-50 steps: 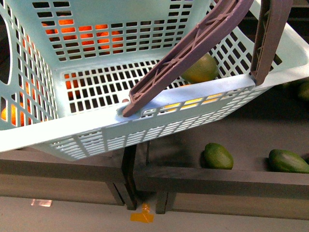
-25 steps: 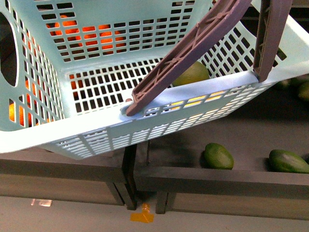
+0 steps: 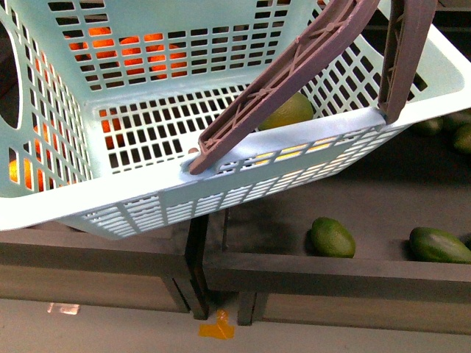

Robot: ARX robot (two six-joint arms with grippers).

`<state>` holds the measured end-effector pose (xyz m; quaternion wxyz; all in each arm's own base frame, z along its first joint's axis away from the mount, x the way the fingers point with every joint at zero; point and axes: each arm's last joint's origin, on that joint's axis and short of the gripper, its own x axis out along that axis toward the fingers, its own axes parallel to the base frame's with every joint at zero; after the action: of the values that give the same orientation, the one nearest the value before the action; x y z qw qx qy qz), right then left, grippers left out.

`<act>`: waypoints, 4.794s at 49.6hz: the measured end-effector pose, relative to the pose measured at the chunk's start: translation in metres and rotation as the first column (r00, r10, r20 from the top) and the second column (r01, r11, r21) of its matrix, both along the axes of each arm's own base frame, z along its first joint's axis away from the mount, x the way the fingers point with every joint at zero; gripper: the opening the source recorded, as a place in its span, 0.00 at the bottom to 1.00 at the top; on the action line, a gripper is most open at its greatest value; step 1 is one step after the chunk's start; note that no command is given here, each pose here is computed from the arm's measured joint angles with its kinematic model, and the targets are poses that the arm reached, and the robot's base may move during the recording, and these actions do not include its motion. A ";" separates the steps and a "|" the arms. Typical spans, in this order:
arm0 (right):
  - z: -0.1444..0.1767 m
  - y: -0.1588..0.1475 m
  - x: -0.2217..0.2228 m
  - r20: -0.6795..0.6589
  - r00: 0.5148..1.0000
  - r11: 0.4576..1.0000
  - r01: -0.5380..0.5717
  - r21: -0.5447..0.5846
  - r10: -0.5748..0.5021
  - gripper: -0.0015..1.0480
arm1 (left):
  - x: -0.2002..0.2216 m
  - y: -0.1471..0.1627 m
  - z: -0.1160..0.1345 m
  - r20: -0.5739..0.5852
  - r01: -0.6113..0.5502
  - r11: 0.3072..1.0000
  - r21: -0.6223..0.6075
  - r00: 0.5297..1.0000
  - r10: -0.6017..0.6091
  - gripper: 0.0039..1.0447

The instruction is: Pick mango and avocado into basket

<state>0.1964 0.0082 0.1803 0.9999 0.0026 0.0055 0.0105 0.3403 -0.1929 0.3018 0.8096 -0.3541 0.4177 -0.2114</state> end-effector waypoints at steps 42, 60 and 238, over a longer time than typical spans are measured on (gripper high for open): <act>-0.012 -0.008 -0.060 0.014 1.000 1.000 0.020 0.000 -0.020 0.02 | 0.000 0.000 0.000 -0.002 0.002 1.000 -0.003 1.000 -0.002 0.17; -0.008 -0.008 -0.074 0.027 0.999 1.000 0.020 0.001 -0.020 0.02 | 0.000 0.000 0.000 -0.002 0.002 1.000 -0.003 1.000 -0.002 0.17; -0.011 -0.008 -0.100 0.023 1.000 1.000 0.016 -0.002 -0.016 0.92 | 0.018 0.003 -0.014 0.116 -0.577 0.805 -0.139 0.798 0.592 0.17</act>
<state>0.0968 0.0002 0.1690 1.0000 0.0014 -0.0062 0.0023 0.3579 -0.1903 0.2876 0.8468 -0.4871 0.2136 0.0024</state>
